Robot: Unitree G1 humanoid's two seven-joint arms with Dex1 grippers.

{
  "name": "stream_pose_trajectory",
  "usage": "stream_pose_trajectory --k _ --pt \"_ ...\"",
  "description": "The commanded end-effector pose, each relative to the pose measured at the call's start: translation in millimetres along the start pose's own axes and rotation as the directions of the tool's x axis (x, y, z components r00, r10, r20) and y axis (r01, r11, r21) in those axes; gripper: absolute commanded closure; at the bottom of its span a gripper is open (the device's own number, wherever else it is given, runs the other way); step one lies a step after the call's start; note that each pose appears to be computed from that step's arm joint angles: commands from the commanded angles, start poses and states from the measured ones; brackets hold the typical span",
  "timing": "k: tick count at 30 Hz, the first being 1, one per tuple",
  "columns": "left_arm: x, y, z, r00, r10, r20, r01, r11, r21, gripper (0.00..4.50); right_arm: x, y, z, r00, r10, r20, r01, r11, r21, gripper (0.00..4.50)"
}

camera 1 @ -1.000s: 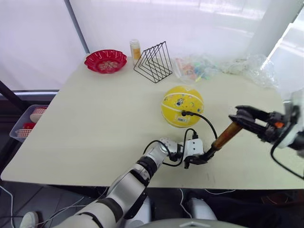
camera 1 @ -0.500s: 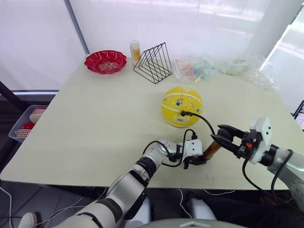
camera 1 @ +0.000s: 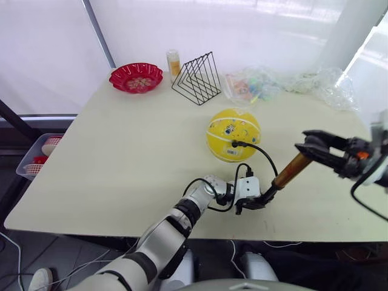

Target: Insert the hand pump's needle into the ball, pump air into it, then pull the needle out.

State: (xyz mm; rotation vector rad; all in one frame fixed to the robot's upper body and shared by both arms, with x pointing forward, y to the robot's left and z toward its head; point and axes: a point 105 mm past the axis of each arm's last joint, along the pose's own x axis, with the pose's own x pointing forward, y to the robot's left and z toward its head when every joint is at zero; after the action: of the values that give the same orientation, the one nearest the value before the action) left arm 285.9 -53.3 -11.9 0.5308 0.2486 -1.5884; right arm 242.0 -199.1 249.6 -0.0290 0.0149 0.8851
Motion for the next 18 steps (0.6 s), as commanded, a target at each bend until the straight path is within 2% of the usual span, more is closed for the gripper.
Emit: stream_pose_trajectory --k 1,4,6,11,16,18 --pt "-17.5 -45.9 -85.9 0.950 -0.135 -0.281 0.081 0.977 -0.197 3.38 -18.0 -14.9 37.5 0.991 -0.114 0.074 0.120 0.989 -0.085 2.53" --pt "-17.5 -45.8 -85.9 0.950 -0.134 -0.281 0.080 0.977 -0.196 3.38 -17.0 -13.0 52.1 0.989 -0.110 0.099 0.120 0.987 -0.103 2.53" --pt "-17.5 -45.9 -85.9 0.950 -0.135 -0.280 0.081 0.977 -0.196 3.38 -12.8 -11.1 50.2 0.991 -0.101 0.090 0.109 0.990 -0.093 2.53" --pt "-17.6 -44.5 -84.8 0.952 -0.130 -0.278 0.078 0.978 -0.191 3.38 1.4 -9.0 -13.1 0.990 -0.097 -0.100 0.095 0.995 -0.022 2.53" --pt "-18.1 -41.4 -83.1 0.955 -0.117 -0.272 0.067 0.980 -0.187 3.38 11.7 -9.0 -55.6 0.987 -0.110 -0.119 0.116 0.992 0.043 2.53" --pt "-18.1 -40.8 -82.7 0.956 -0.114 -0.271 0.065 0.981 -0.185 3.38 14.5 -9.4 -80.3 0.979 -0.119 -0.163 0.130 0.990 0.058 2.53"
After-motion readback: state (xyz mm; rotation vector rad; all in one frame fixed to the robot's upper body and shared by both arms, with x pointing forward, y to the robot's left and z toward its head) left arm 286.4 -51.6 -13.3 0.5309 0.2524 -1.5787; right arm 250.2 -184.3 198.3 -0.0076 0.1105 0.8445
